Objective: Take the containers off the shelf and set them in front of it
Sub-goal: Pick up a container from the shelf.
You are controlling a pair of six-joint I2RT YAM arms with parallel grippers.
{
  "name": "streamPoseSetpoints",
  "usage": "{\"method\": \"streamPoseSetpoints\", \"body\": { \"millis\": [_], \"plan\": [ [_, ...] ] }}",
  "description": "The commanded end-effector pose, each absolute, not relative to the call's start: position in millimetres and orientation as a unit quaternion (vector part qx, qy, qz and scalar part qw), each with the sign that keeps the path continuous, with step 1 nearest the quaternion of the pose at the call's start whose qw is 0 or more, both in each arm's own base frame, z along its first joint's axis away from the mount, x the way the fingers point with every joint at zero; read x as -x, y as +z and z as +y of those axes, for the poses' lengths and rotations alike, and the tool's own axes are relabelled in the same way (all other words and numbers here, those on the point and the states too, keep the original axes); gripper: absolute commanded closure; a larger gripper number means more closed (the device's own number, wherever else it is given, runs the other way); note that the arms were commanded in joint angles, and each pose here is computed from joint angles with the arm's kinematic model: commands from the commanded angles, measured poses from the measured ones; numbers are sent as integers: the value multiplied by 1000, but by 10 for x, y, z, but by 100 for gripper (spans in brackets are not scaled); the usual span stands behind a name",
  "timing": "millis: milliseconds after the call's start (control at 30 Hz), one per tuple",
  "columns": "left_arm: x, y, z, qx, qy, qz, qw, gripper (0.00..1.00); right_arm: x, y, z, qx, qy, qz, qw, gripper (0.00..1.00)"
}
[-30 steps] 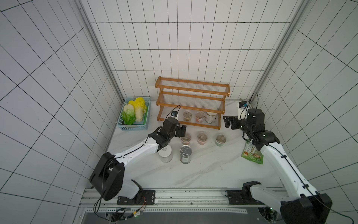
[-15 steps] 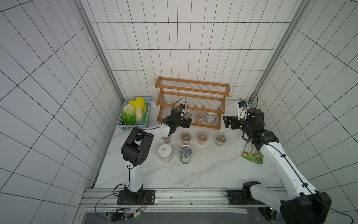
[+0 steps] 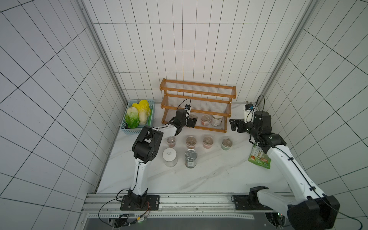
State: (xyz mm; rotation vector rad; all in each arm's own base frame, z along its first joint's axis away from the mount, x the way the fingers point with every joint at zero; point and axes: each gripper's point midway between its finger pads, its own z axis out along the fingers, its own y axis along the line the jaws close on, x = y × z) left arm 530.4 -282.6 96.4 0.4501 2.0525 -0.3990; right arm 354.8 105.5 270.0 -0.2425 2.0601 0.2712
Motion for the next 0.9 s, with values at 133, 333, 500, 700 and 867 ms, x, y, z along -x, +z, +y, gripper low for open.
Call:
{"method": "streamPoseSetpoints", "body": {
  "millis": [133,333,500,700,867],
  "plan": [
    [-5387,974,-2963,-199,-194,838,469,2,-3577,2710,1059,100,118,849,505,1],
    [-5419,913,-3011,-207,-195,847,448,2,-3565,2722,1053,100,117,848,507,1],
    [-5389,842,-2962,-208,-179,859,433,3,-3561,2740,1052,100,118,847,509,1],
    [-5349,824,-2979,-216,-172,860,429,8,-3559,2740,1045,100,117,847,509,1],
    [-5349,810,-2992,-224,-169,860,427,23,-3555,2752,1034,98,115,846,511,1]
  ]
}}
